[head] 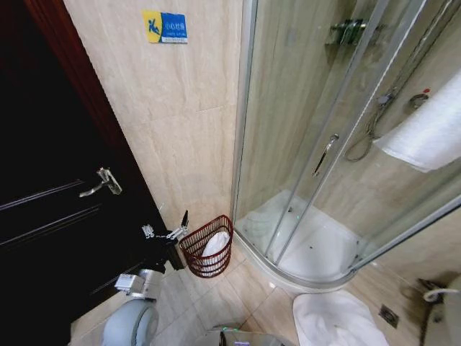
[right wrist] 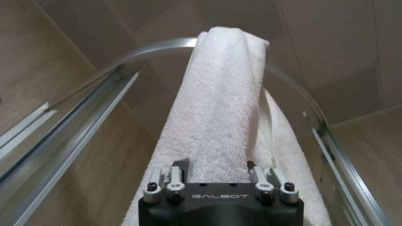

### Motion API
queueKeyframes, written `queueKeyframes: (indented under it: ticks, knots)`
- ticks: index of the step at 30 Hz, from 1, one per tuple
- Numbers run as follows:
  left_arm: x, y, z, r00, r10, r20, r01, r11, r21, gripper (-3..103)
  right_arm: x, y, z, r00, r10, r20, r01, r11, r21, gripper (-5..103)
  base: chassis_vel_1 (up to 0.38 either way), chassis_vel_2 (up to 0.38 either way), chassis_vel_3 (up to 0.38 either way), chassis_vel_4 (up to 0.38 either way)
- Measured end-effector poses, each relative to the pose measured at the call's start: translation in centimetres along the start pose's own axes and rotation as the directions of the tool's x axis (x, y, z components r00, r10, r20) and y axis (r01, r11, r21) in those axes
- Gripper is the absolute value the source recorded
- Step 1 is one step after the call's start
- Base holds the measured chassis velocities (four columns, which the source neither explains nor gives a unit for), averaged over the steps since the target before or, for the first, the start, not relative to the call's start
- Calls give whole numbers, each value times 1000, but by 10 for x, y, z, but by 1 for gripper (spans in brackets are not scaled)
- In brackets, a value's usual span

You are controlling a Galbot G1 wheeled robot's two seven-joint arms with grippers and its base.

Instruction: Discard the used towel into the hamper.

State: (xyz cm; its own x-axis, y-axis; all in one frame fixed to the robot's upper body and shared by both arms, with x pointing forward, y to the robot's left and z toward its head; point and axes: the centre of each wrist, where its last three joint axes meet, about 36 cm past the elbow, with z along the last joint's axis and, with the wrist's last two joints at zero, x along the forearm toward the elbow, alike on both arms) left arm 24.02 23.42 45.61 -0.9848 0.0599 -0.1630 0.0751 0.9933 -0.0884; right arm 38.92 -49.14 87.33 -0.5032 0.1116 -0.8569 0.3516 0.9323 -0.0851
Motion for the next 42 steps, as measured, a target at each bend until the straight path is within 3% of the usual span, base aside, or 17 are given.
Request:
queueKeyframes:
  ticks: [1, 4, 6, 10, 12, 14, 30, 37, 42]
  knots:
    - [0, 0, 0, 1000, 0, 0, 0, 1000, 0, 100, 0, 0, 0, 1000, 0, 0, 0, 1000, 0, 52, 0, 0, 0, 0]
    - [0, 0, 0, 1000, 0, 0, 0, 1000, 0, 100, 0, -2, -1, 1000, -6, -1, 6, 1000, 2, 37, 0, 0, 0, 0]
    - [0, 0, 0, 1000, 0, 0, 0, 1000, 0, 100, 0, -2, -2, 1000, -7, -1, 7, 1000, 1, 37, 0, 0, 0, 0]
    - [0, 0, 0, 1000, 0, 0, 0, 1000, 0, 100, 4, -7, -2, 1000, -14, -11, 14, 1000, 5, 15, 0, 0, 0, 0]
    - [0, 0, 0, 1000, 0, 0, 0, 1000, 0, 100, 5, -8, -2, 1000, -17, -13, 18, 1000, 7, 15, 0, 0, 0, 0]
    - [0, 0, 0, 1000, 0, 0, 0, 1000, 0, 100, 7, -10, -3, 1000, -25, -15, 25, 1000, 9, 7, 0, 0, 0, 0]
    - [0, 0, 0, 1000, 0, 0, 0, 1000, 0, 100, 38, 2, -13, 996, -91, 22, 91, 996, -7, 4, 0, 0, 0, 0]
    - [0, 0, 0, 1000, 0, 0, 0, 1000, 0, 100, 84, -6, -17, 997, -77, 13, 77, 997, -9, 4, 0, 0, 0, 0]
    - [0, 0, 0, 1000, 0, 0, 0, 1000, 0, 100, 142, -9, -16, 999, -38, -15, 38, 999, -8, 4, 0, 0, 0, 0]
